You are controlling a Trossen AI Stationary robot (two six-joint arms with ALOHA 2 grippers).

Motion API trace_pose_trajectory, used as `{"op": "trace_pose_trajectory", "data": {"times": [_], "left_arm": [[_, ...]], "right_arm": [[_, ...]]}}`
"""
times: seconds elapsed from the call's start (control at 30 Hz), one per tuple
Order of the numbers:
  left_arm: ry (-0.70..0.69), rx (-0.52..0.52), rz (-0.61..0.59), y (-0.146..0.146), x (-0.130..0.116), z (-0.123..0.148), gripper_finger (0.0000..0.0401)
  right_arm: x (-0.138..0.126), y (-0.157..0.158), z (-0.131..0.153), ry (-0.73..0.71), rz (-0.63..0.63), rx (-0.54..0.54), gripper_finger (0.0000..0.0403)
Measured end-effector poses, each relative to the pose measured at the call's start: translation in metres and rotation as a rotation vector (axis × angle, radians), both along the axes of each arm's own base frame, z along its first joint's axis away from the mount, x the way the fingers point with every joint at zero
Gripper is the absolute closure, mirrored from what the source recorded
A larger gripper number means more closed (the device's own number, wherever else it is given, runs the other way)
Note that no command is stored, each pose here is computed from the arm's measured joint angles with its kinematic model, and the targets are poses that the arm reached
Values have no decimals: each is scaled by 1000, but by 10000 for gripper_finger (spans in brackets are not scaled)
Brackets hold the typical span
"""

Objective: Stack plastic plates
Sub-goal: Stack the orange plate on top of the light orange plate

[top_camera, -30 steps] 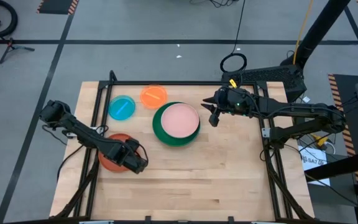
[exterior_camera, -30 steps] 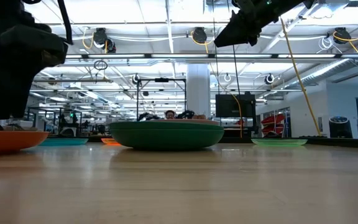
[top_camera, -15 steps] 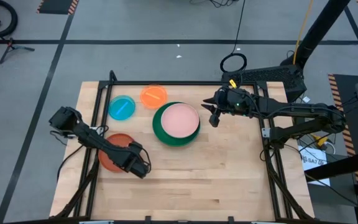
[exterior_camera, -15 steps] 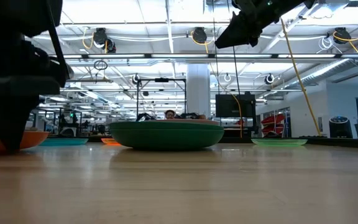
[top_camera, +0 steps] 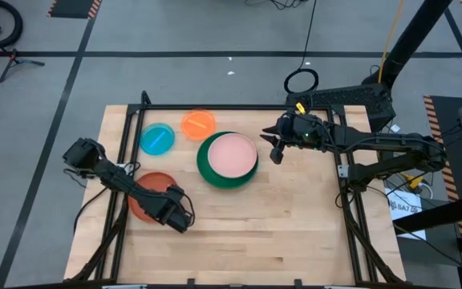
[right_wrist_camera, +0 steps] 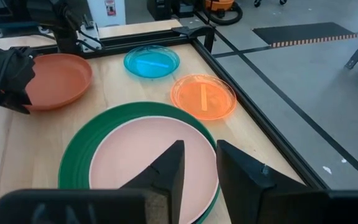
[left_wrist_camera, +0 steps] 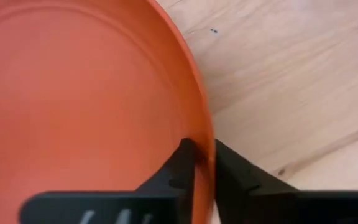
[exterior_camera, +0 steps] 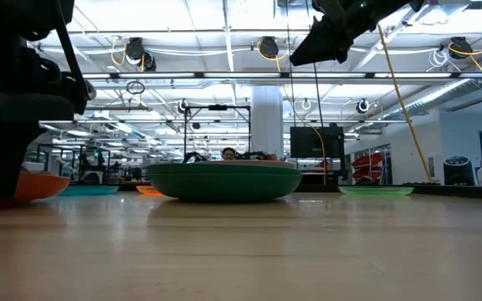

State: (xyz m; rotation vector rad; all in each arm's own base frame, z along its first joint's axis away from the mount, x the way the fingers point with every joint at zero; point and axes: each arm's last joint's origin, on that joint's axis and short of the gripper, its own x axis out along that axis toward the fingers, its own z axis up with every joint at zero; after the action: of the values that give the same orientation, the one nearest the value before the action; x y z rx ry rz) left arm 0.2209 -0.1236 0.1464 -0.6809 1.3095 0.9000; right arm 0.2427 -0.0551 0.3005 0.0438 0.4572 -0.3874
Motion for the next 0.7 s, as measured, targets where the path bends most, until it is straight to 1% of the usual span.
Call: {"op": "trace_pose_trajectory", "data": {"times": [0.07,0.13,0.23,0.37,0.47,0.57,0.63,0.7], "left_arm": [[15,-1,-18,-1,2,5,380],[38,2,-45,-4,5,16,389],[56,10,-95,-8,13,39,389],[59,55,-183,-12,21,77,389],[25,101,-312,-14,29,104,389],[-46,159,-485,-17,38,128,389],[-80,219,-592,-17,42,141,389],[-96,291,-682,-15,47,148,389]], "right_arm": [[0,0,0,3,0,1,314],[0,0,0,3,1,1,314],[0,0,0,4,1,1,314],[0,0,-1,7,1,1,314],[0,0,-1,9,2,2,314],[0,0,-1,12,2,2,314],[-1,0,-1,13,2,3,314],[-1,0,-1,15,2,3,314]]}}
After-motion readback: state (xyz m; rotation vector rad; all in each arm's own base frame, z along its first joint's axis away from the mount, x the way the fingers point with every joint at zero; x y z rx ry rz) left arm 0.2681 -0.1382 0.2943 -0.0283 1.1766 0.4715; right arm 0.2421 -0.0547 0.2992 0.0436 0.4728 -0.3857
